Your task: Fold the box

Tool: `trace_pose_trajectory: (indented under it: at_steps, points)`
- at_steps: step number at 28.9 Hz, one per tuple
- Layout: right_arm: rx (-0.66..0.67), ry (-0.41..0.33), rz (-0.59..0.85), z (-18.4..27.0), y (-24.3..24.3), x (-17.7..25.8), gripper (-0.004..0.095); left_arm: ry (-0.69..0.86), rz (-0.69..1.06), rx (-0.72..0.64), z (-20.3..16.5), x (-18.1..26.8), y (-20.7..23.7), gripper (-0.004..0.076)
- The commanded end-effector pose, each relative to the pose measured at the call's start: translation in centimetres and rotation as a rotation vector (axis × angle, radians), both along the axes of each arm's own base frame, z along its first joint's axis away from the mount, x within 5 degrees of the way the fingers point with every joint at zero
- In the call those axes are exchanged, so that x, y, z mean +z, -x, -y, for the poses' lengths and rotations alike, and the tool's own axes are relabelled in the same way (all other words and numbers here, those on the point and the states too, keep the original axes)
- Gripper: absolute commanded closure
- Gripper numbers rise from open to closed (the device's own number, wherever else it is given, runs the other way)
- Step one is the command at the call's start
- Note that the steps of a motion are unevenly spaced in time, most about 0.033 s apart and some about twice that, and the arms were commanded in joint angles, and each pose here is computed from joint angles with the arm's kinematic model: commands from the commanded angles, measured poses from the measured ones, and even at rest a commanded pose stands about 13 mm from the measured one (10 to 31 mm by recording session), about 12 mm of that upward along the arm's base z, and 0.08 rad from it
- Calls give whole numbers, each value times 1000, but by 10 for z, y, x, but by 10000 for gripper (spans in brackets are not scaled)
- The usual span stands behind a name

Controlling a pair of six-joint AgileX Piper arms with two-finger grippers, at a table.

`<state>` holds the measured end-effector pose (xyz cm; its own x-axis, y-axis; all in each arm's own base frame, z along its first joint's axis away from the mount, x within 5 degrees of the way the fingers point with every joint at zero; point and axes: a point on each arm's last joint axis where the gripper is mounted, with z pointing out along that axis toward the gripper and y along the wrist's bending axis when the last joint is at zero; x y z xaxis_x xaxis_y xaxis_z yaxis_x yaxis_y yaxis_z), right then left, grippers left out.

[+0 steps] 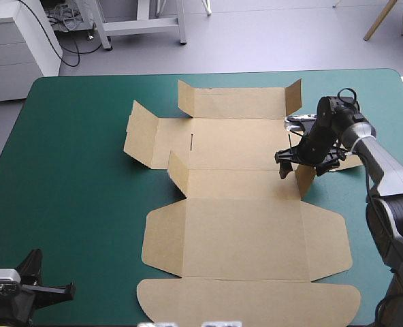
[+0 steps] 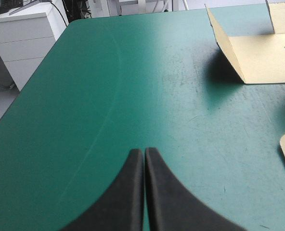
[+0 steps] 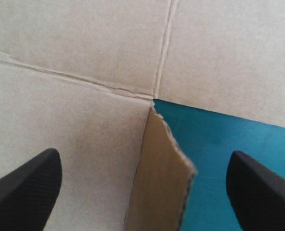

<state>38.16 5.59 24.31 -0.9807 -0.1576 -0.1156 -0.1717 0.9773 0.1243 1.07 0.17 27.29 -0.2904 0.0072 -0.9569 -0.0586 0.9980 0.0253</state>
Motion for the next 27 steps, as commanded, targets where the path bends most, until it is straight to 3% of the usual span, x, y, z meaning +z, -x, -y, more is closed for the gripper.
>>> trace_pose_trajectory:
  at_steps: [1,3,6,7,14,19,27]
  points:
    - [-7,-22,81,0,6,32,228,-4,108,-2,0,12,2,734]
    - [-16,-20,79,0,6,32,444,-4,108,-2,0,12,2,734]
    - [-15,-19,85,0,9,35,848,-4,108,-2,0,12,2,734]
    - [-17,-17,90,1,10,37,923,-4,108,-2,0,12,2,734]
    - [-6,-19,108,1,12,43,912,-4,108,-2,0,12,2,734]
    - [110,-81,125,-8,13,44,912,-2,108,-1,0,12,2,734]
    - [434,-26,168,-48,20,44,912,-2,108,-1,0,12,2,734]
